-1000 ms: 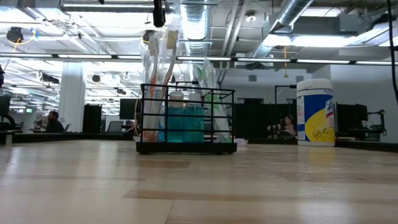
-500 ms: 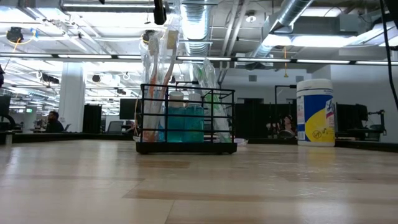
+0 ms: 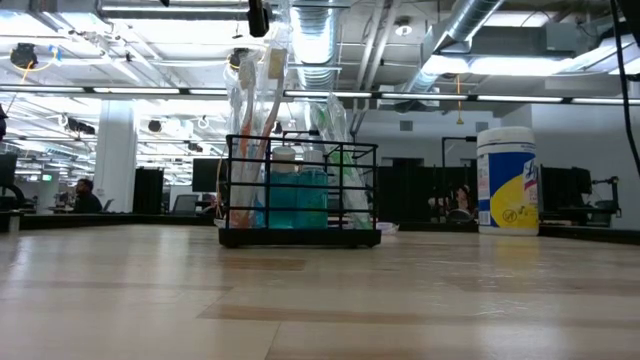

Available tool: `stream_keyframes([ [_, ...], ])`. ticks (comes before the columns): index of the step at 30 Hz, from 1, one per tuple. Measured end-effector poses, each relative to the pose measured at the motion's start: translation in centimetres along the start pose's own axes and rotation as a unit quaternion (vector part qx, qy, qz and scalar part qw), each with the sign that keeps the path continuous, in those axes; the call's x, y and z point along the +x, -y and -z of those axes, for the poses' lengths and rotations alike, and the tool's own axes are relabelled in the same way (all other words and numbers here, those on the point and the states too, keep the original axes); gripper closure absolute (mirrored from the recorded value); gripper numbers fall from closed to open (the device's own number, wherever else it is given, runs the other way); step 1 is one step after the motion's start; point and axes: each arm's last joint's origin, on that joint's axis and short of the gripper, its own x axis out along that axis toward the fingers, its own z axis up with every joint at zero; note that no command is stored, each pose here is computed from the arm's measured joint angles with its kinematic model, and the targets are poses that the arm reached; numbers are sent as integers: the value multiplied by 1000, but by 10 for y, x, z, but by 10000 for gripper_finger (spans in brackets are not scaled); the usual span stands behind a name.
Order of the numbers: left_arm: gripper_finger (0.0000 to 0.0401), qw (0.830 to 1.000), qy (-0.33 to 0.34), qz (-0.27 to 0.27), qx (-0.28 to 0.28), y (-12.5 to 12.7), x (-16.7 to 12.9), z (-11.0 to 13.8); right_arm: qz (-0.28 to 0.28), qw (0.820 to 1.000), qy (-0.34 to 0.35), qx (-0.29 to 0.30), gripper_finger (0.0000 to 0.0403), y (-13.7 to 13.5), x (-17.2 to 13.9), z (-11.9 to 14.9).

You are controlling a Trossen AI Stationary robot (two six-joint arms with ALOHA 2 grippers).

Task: Pick & Place toothbrushing station
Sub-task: Put the bottom purple toothbrush into the mesh organizer

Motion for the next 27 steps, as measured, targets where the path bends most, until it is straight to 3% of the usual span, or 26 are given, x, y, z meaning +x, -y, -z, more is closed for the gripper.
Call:
stream_keyframes([
  [6, 401, 1000, 3, 3, -1, 1, 0, -1, -11, 1000, -1, 3, 306, 1, -1, 1],
  [8, 401, 1000, 3, 3, -1, 1, 0, -1, -11, 1000, -1, -3, 323, 1, -1, 1],
  [11, 401, 1000, 5, 6, 0, 1, 0, -1, -4, 1000, 1, -21, 380, 1, -1, 0],
  [16, 400, 1000, 6, 8, 5, 1, 0, -1, -12, 1000, 10, -23, 397, 5, -3, -1],
  [22, 390, 998, 7, 4, 59, 0, 0, -3, -18, 999, 22, -27, 402, 5, -13, -6],
  [27, 356, 993, 7, -4, 117, -7, -2, -9, -2, 998, 56, -41, 401, 1, -42, -25],
])
